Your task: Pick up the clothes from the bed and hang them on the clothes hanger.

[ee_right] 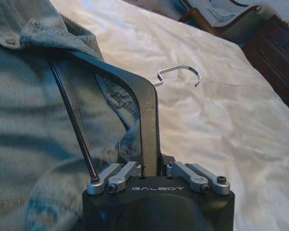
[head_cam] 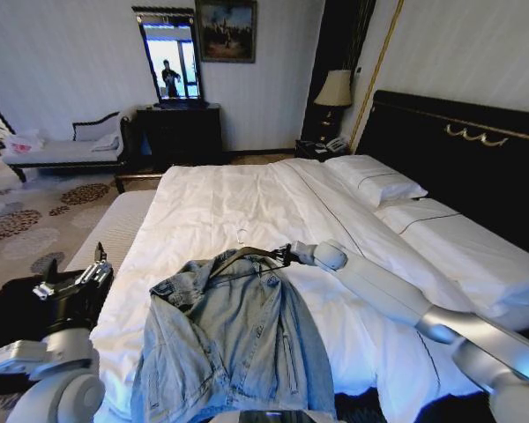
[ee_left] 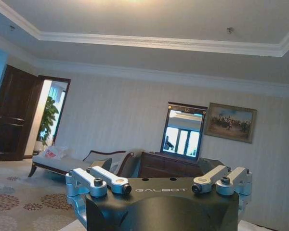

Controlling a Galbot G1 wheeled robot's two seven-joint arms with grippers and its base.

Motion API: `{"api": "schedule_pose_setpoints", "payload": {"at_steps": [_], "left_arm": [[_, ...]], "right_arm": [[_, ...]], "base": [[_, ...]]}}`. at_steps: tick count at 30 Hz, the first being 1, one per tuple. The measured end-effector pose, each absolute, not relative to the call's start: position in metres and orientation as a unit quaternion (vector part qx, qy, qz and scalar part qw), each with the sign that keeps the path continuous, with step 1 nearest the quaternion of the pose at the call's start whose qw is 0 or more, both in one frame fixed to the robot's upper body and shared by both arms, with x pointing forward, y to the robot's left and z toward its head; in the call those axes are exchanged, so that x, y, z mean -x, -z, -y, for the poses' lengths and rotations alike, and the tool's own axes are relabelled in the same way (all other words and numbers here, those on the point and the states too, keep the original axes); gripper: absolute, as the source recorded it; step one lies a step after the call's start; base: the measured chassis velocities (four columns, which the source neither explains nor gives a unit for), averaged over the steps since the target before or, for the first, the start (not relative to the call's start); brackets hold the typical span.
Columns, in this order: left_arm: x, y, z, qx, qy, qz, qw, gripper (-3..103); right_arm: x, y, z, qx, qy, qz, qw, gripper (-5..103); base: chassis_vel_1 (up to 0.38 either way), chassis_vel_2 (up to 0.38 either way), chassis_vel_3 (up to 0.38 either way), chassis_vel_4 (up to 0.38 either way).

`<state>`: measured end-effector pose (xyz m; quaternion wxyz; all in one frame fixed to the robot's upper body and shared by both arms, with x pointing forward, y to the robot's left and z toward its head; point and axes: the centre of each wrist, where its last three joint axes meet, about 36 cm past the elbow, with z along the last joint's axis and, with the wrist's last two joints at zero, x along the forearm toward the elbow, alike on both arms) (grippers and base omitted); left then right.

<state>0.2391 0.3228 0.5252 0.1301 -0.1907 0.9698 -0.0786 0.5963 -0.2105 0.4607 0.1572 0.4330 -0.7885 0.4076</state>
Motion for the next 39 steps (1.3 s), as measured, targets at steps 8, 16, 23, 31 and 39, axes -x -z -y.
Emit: {"api": "schedule_pose_setpoints", "payload": {"at_steps": [8,16,23,31,39], "left_arm": [[-0.238,-0.525,-0.333,0.199,0.077,-0.968,0.132,100],[-0.238,-0.522,-0.341,0.206,0.076,-0.967,0.132,100],[-0.239,-0.522,-0.346,0.211,0.077,-0.965,0.135,100],[-0.236,-0.521,-0.351,0.217,0.074,-0.964,0.135,100],[-0.236,-0.522,-0.352,0.217,0.072,-0.964,0.136,100]], "right_arm": [[-0.597,-0.439,0.183,-0.453,-0.387,0.786,0.162,18],[-0.605,-0.414,0.149,-0.467,-0.367,0.789,0.155,18],[-0.608,-0.404,0.096,-0.489,-0.358,0.784,0.136,18],[-0.610,-0.390,0.069,-0.495,-0.358,0.781,0.132,18],[-0.622,-0.377,0.083,-0.476,-0.370,0.786,0.136,18]], "base": [[0.000,0.000,0.000,0.000],[0.000,0.000,0.000,0.000],[0.000,0.000,0.000,0.000],[0.000,0.000,0.000,0.000],[0.000,0.000,0.000,0.000]]}}
